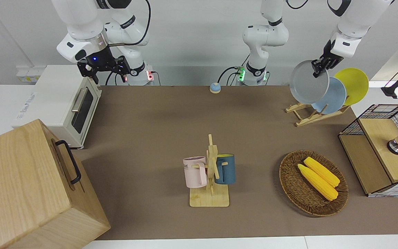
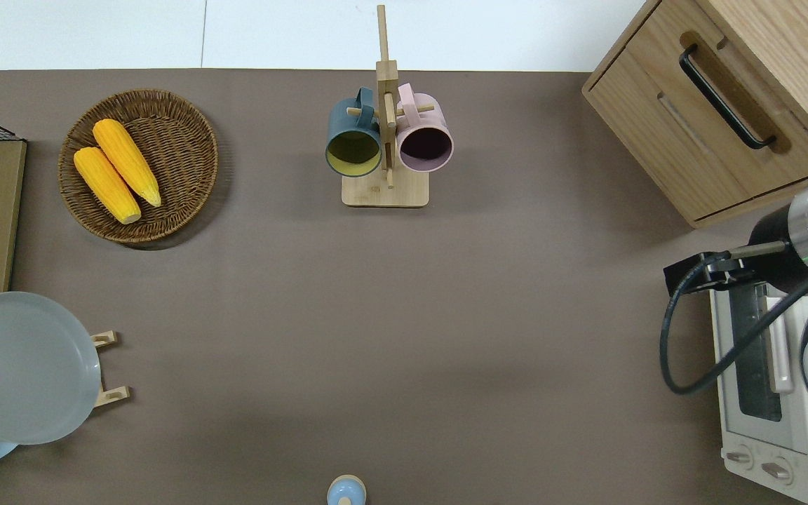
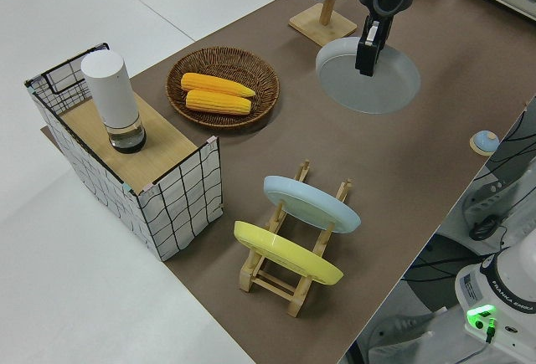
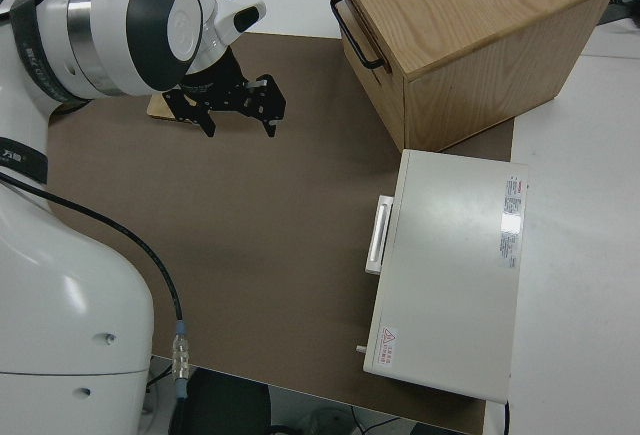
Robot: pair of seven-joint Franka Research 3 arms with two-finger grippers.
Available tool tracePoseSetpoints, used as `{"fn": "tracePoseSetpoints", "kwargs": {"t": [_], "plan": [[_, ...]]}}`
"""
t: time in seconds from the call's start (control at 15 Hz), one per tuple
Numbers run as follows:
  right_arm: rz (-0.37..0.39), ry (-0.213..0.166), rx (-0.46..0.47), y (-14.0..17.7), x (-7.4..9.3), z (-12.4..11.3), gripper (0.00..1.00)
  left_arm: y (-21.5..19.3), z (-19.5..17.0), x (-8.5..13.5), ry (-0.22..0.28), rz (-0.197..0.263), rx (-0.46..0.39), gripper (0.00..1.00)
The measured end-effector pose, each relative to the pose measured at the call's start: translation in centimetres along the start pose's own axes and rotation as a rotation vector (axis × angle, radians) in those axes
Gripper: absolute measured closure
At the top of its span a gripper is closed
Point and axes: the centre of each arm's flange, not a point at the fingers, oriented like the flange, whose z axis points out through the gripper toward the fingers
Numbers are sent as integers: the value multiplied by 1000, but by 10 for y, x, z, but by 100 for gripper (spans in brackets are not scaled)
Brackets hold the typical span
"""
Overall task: Pick gray plate from low plate rack and place it on table with left arm
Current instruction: 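Lift the gray plate out of the rack with the left gripper, then carry the plate away from the rack and lower it flat onto the table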
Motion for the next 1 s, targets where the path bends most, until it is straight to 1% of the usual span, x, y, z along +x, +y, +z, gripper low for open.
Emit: {"fn": "tracePoseSetpoints", "kwargs": {"t": [0.13, 0.2, 0.33, 0.4, 0.6, 0.67, 0.8, 1.0], "plan": [[0, 0, 0, 0, 0, 0, 1, 7, 0, -1, -17, 0, -90, 90], [0, 0, 0, 0, 0, 0, 1, 11, 0, -2, -30, 0, -151, 90], [0, 0, 0, 0, 0, 0, 1, 22, 4, 0, -66, 0, -259, 90], [0, 0, 0, 0, 0, 0, 1, 27, 9, 1, -85, 0, -294, 90], [0, 0, 0, 0, 0, 0, 1, 42, 33, 9, -155, -5, -372, 90], [0, 0, 0, 0, 0, 0, 1, 47, 44, 12, -179, 2, -393, 90], [0, 0, 0, 0, 0, 0, 1, 57, 74, 20, -239, 48, -439, 90], [0, 0, 0, 0, 0, 0, 1, 68, 114, 32, -290, 78, -488, 90]]}}
